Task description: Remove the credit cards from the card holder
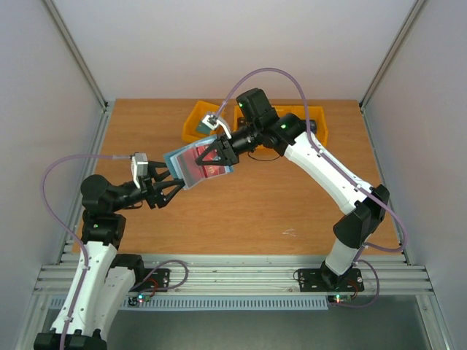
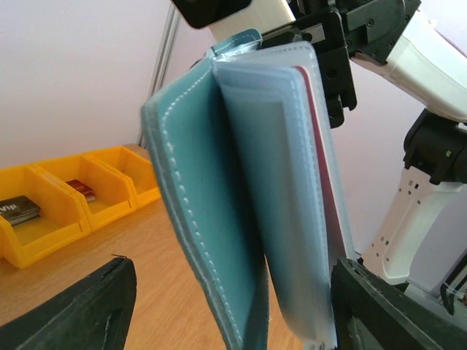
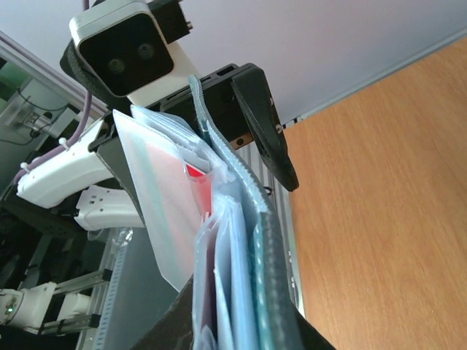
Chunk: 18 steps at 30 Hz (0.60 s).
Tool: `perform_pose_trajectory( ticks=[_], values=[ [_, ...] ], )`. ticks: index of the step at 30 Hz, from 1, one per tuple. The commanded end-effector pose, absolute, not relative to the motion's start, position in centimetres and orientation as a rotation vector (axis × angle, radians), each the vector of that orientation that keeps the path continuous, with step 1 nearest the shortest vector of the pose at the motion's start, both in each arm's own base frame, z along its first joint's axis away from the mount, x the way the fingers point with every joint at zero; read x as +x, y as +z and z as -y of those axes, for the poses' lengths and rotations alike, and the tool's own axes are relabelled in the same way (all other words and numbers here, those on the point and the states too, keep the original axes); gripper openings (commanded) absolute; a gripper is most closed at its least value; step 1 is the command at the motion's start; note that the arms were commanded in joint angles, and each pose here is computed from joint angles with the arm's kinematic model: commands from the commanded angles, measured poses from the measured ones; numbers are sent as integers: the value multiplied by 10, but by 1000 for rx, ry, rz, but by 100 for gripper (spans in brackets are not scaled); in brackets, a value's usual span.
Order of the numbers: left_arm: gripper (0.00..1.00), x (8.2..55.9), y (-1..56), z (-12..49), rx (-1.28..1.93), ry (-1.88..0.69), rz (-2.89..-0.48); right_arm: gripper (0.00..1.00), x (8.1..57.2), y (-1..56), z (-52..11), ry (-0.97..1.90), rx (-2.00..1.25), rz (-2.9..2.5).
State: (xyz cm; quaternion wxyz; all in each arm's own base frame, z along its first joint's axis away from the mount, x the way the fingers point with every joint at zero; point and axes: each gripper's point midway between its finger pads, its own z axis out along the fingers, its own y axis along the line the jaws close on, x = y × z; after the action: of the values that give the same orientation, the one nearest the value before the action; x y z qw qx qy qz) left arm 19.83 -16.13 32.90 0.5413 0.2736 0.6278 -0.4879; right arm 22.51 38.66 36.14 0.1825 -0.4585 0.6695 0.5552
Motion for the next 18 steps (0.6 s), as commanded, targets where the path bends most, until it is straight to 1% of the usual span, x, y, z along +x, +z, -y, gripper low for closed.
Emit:
perform_pose_trajectory(
  ticks=[1,4,6,9,11,12,14,16,18],
  values=[
    [78,182,353,163,743,-1150,-1400,1,227,376,-384,1514,-1295,-1848],
    [88,178,359,165,754,-1179,-1391,1,234,371,-381,1455,-1260,-1893],
    [92,182,360,164,725,-1185,-1408,1,232,371,-383,1459,-1260,-1898],
    [93,191,359,162,676,-1169,-1429,1,223,374,-390,1457,-1294,-1865],
    [89,194,358,161,651,-1169,-1444,1,219,378,-392,1469,-1304,-1845],
    [83,197,355,161,636,-1164,-1461,1,217,382,-393,1484,-1310,-1829],
    [67,201,349,161,626,-1158,-1483,1,213,386,-394,1504,-1326,-1800],
    [48,201,347,161,638,-1146,-1481,1,206,388,-394,1519,-1352,-1775],
    [26,202,347,161,634,-1138,-1479,2,199,391,-394,1555,-1381,-1746]
  ],
)
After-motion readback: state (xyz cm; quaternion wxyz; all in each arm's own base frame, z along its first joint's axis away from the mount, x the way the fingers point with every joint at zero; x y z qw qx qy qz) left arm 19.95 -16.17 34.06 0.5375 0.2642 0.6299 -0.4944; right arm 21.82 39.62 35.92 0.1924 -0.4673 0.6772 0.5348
